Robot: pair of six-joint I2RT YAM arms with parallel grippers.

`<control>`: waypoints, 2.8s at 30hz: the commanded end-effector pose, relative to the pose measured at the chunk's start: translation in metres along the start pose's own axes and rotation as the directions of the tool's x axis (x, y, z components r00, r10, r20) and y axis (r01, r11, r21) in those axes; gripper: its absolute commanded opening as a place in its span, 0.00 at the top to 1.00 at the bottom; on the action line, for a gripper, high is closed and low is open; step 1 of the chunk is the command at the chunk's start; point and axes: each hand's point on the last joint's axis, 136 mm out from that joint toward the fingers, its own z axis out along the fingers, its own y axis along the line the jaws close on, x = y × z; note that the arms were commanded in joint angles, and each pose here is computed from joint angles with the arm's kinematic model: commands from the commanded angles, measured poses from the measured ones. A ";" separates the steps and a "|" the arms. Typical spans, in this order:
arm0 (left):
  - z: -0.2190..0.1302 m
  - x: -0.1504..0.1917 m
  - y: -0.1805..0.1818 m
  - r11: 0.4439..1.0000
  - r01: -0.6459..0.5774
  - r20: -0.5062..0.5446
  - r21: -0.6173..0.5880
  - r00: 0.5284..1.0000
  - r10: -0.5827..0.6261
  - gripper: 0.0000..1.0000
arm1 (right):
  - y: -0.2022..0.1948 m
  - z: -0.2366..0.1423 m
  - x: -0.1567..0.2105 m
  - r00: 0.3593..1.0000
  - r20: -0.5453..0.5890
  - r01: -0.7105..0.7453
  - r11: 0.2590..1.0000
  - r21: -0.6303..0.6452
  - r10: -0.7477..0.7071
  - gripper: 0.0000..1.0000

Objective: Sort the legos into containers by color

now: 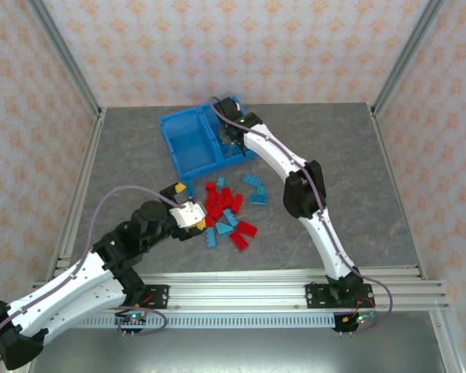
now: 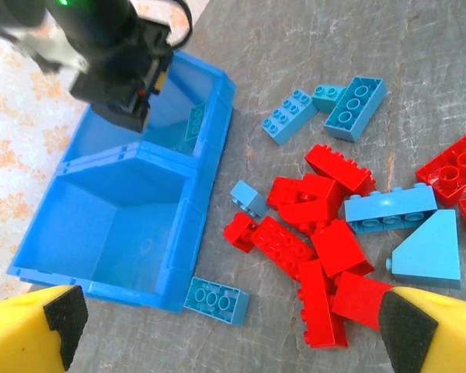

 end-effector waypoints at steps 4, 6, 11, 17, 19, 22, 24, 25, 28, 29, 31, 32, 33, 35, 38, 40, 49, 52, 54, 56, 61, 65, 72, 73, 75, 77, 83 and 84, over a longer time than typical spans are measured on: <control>-0.004 -0.015 0.031 0.973 0.213 0.042 -0.090 0.977 -0.210 0.00 | -0.016 -0.140 -0.005 0.991 0.079 -0.092 0.983 -0.160 0.106 0.49; -0.014 -0.031 0.049 0.918 0.380 0.102 -0.114 0.924 -0.370 0.00 | -0.015 -0.171 0.014 0.989 0.080 -0.098 0.960 -0.263 0.123 0.42; -0.039 -0.018 0.086 0.411 0.872 0.138 -0.266 0.457 -0.879 0.00 | -0.047 -0.229 0.073 0.986 0.068 -0.126 0.945 -0.302 0.153 0.29; -0.023 0.042 0.025 -0.022 0.867 -0.041 -0.499 -0.049 -0.998 0.14 | -0.089 -0.248 0.126 0.970 0.073 -0.213 0.953 -0.216 0.233 0.14; -0.008 0.048 0.000 0.001 0.853 -0.141 -0.523 -0.086 -0.986 0.17 | -0.090 -0.247 0.136 0.973 0.040 -0.214 0.953 -0.213 0.227 0.13; 0.008 0.058 -0.016 0.070 0.819 -0.228 -0.570 -0.075 -0.971 0.18 | -0.087 -0.245 0.145 0.976 -0.005 -0.213 0.952 -0.222 0.218 0.11; 0.018 0.066 -0.023 0.106 0.797 -0.272 -0.595 -0.074 -0.960 0.19 | -0.084 -0.243 0.148 0.975 -0.023 -0.220 0.948 -0.230 0.221 0.10; 0.024 0.072 -0.029 0.114 0.785 -0.302 -0.609 -0.096 -0.948 0.19 | -0.083 -0.242 0.150 0.974 -0.030 -0.224 0.946 -0.236 0.224 0.10; 0.045 0.078 -0.041 0.121 0.780 -0.363 -0.613 -0.143 -0.921 0.18 | -0.081 -0.240 0.154 0.973 -0.047 -0.230 0.943 -0.241 0.225 0.09; 0.050 0.078 -0.044 0.125 0.783 -0.376 -0.609 -0.146 -0.915 0.18 | -0.081 -0.239 0.155 0.973 -0.050 -0.229 0.944 -0.238 0.224 0.10; 0.066 0.078 -0.048 0.157 0.798 -0.411 -0.582 -0.122 -0.903 0.17 | -0.082 -0.240 0.156 0.973 -0.053 -0.229 0.944 -0.236 0.223 0.09; 0.071 0.080 -0.050 0.193 0.797 -0.438 -0.572 -0.098 -0.894 0.18 | -0.082 -0.240 0.157 0.973 -0.057 -0.229 0.945 -0.233 0.222 0.09; 0.075 0.086 -0.049 0.251 0.781 -0.471 -0.572 -0.062 -0.880 0.21 | -0.083 -0.241 0.157 0.973 -0.057 -0.231 0.945 -0.231 0.224 0.09; 0.079 0.099 -0.047 0.374 0.731 -0.532 -0.570 0.018 -0.846 0.26 | -0.084 -0.241 0.158 0.972 -0.062 -0.236 0.945 -0.228 0.228 0.09; 0.088 0.111 -0.051 0.483 0.700 -0.608 -0.526 0.088 -0.789 0.26 | -0.084 -0.242 0.161 0.970 -0.067 -0.243 0.943 -0.227 0.233 0.09; 0.094 0.112 -0.052 0.503 0.704 -0.623 -0.502 0.110 -0.774 0.25 | -0.085 -0.241 0.162 0.970 -0.071 -0.244 0.944 -0.224 0.234 0.09; 0.114 0.120 -0.063 0.557 0.709 -0.694 -0.432 0.133 -0.707 0.33 | -0.085 -0.240 0.164 0.967 -0.079 -0.255 0.942 -0.216 0.244 0.09; 0.116 0.128 -0.067 0.570 0.696 -0.707 -0.436 0.127 -0.695 0.40 | -0.085 -0.243 0.162 0.964 -0.078 -0.265 0.939 -0.221 0.254 0.09; 0.117 0.132 -0.073 0.572 0.698 -0.719 -0.430 0.119 -0.685 0.43 | -0.085 -0.245 0.160 0.963 -0.075 -0.271 0.936 -0.224 0.261 0.09; 0.118 0.135 -0.077 0.571 0.700 -0.727 -0.429 0.108 -0.678 0.48 | -0.085 -0.246 0.159 0.960 -0.076 -0.279 0.934 -0.225 0.269 0.09; 0.115 0.136 -0.080 0.561 0.707 -0.726 -0.430 0.099 -0.681 0.57 | -0.063 -0.255 0.167 0.955 -0.159 -0.291 0.896 -0.334 0.251 0.08; 0.111 0.138 -0.079 0.568 0.701 -0.724 -0.431 0.107 -0.681 0.58 | -0.025 -0.275 0.193 0.921 -0.348 -0.341 0.795 -0.502 0.175 0.08; 0.108 0.151 -0.085 0.590 0.677 -0.736 -0.440 0.103 -0.669 0.47 | -0.032 -0.270 0.207 0.901 -0.386 -0.365 0.827 -0.427 0.199 0.08; 0.108 0.152 -0.086 0.591 0.676 -0.737 -0.441 0.103 -0.668 0.48 | -0.032 -0.268 0.206 0.900 -0.383 -0.370 0.828 -0.421 0.208 0.08; 0.110 0.153 -0.086 0.591 0.675 -0.736 -0.442 0.103 -0.669 0.54 | -0.031 -0.267 0.202 0.900 -0.378 -0.378 0.824 -0.423 0.219 0.08; 0.110 0.154 -0.087 0.593 0.673 -0.739 -0.442 0.102 -0.666 0.58 | -0.030 -0.266 0.200 0.898 -0.375 -0.385 0.820 -0.424 0.228 0.08; 0.104 0.158 -0.088 0.612 0.652 -0.746 -0.448 0.105 -0.657 0.64 | -0.032 -0.260 0.199 0.894 -0.376 -0.391 0.831 -0.395 0.242 0.08; 0.103 0.159 -0.089 0.616 0.650 -0.750 -0.446 0.104 -0.653 0.65 | -0.032 -0.259 0.198 0.894 -0.374 -0.394 0.830 -0.394 0.247 0.08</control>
